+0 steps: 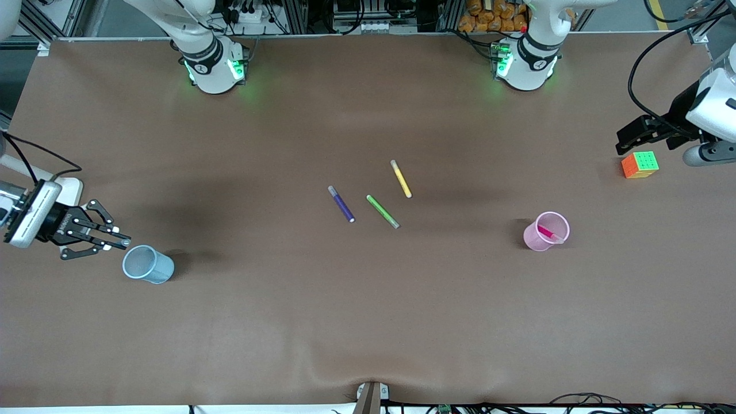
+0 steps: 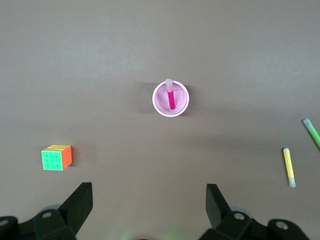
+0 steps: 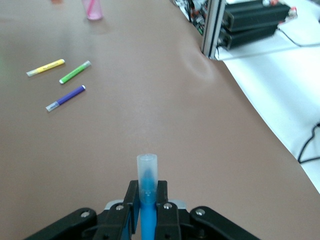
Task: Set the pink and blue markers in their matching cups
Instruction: 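Lower the blue marker into the light blue cup and open the right gripper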
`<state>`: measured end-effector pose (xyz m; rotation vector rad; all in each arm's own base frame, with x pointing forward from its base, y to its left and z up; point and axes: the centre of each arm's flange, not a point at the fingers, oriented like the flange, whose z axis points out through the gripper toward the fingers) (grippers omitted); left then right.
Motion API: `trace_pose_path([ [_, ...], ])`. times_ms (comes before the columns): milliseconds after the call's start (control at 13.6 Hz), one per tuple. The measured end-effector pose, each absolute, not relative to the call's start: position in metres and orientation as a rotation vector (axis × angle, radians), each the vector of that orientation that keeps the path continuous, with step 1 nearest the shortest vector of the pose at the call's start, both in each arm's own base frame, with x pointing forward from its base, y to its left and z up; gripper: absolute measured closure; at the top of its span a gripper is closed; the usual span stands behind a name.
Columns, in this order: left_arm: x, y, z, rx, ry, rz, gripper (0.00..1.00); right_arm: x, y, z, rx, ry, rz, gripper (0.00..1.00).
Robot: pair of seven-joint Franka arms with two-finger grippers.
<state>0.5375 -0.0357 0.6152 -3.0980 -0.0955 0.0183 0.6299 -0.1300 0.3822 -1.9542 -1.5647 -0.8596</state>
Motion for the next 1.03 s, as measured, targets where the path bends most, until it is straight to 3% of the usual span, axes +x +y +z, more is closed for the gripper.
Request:
trace_pose_path([
  [440, 0.536, -0.030, 0.614, -3.099, 0.001, 0.041, 0.00, 0.625, -0.163, 0.333, -1.769, -1.611, -1.079, 0.82],
  [1027, 0.547, -0.030, 0.610, -3.100, 0.008, 0.048, 0.00, 0.631, -0.184, 0.281, -1.726, -1.600, -1.162, 0.82],
])
